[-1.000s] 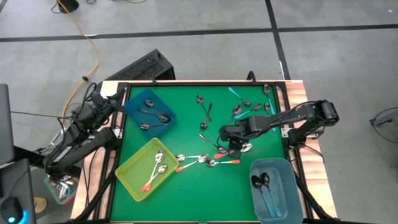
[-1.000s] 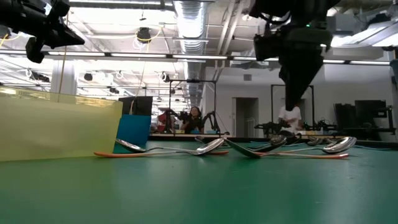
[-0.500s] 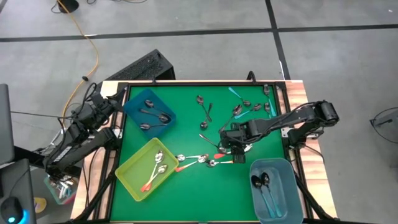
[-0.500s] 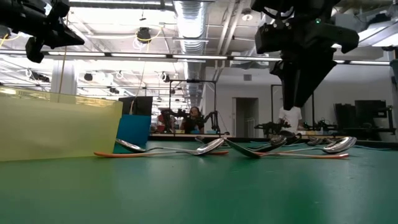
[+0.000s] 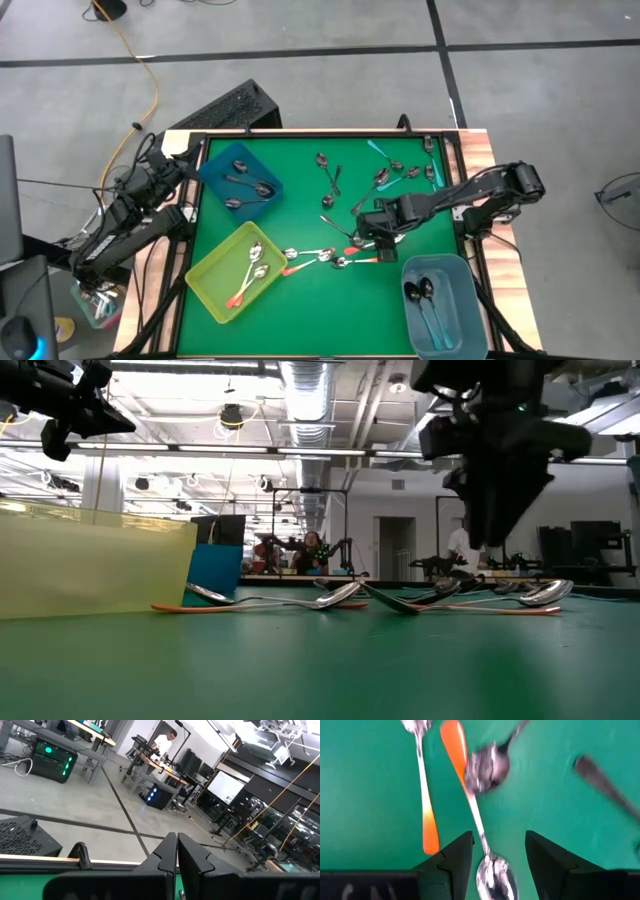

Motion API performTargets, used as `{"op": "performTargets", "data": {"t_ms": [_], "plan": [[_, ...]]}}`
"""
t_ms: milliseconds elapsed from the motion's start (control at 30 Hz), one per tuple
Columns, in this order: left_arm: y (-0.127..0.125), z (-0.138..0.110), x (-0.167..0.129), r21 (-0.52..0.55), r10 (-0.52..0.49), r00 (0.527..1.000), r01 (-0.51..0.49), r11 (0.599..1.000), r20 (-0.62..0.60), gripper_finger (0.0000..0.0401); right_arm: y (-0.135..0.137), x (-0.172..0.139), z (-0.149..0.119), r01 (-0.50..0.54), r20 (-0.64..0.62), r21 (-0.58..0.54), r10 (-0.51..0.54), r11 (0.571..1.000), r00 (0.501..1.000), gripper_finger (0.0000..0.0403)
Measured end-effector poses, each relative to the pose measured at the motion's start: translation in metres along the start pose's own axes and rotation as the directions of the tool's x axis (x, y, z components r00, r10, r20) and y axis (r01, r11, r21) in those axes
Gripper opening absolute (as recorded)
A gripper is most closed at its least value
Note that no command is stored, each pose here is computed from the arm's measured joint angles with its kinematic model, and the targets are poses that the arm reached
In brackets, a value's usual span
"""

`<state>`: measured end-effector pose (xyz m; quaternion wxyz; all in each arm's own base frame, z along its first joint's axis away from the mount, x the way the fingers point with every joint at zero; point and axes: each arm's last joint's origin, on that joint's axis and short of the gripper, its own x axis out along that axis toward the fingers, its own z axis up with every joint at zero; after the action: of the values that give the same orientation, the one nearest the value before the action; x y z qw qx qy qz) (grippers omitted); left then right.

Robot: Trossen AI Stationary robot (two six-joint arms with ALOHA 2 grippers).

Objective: Sort silverware by color (type)
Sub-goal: Put the orange spoon into the green bin

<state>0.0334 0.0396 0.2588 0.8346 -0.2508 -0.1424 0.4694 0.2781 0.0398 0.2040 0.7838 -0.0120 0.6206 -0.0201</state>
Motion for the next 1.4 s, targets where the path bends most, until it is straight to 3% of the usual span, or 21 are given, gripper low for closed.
{"op": "performTargets", "data": {"t_ms": [867, 1200, 1400], "plan": [[0.000, 0.000, 0.000, 0.001, 0.006, 1.000, -0.006, 1.000, 0.004, 0.0000, 0.001, 0.024, -0.009, -0.027, 0.059, -0.068, 0.031, 0.997, 0.998, 0.0191], [0.000, 0.000, 0.000, 0.002, 0.009, 1.000, -0.009, 1.000, 0.002, 0.0000, 0.008, 0.056, -0.001, -0.034, -0.060, -0.103, 0.028, 0.994, 0.998, 0.0191], [0.001, 0.000, 0.000, 0.003, 0.010, 1.000, -0.010, 1.000, -0.001, 0.0000, 0.008, 0.059, -0.001, -0.028, -0.085, -0.099, 0.020, 0.995, 0.996, 0.0190]]}}
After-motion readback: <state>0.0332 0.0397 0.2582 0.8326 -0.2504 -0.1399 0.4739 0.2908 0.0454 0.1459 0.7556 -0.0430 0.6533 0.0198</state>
